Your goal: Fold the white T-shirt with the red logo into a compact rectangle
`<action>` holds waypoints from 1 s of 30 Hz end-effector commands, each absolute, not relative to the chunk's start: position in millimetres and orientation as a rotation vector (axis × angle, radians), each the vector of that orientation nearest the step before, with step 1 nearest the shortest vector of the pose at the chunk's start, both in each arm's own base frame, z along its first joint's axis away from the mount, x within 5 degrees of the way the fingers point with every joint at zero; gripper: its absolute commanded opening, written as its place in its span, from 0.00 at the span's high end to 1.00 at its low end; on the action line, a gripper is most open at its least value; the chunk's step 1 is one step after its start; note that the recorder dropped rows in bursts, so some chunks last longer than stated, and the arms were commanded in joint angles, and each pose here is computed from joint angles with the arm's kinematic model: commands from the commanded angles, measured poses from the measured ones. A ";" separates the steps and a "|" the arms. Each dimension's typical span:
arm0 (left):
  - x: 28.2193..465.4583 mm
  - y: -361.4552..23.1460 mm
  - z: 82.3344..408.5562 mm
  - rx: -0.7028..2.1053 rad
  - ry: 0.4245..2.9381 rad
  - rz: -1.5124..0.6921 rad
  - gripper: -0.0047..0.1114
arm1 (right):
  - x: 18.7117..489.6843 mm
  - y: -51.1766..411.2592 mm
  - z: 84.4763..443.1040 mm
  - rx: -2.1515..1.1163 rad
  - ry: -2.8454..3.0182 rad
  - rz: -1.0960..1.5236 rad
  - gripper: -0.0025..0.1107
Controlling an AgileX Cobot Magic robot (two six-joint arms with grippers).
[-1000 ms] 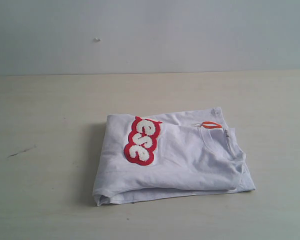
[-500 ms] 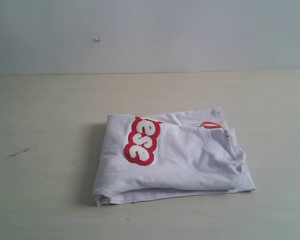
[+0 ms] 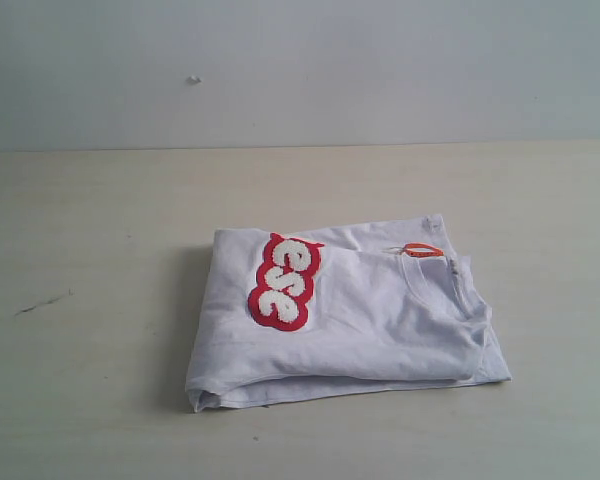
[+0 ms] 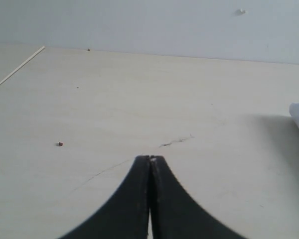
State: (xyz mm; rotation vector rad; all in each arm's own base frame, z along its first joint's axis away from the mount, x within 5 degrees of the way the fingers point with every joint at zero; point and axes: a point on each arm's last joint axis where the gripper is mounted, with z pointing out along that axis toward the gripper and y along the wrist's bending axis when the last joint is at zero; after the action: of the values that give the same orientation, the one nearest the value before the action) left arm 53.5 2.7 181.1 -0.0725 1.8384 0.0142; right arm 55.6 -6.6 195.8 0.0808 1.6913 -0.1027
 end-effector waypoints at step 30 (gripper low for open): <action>53.3 2.1 181.6 -0.079 1.832 0.001 0.96 | 54.3 -7.2 187.7 0.112 1.763 -0.091 0.98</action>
State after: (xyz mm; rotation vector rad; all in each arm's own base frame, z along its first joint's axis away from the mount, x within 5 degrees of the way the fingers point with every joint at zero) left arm 53.5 2.7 181.1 -0.0725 1.8384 0.0142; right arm 54.5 -6.8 189.1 0.1123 1.7640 -0.0805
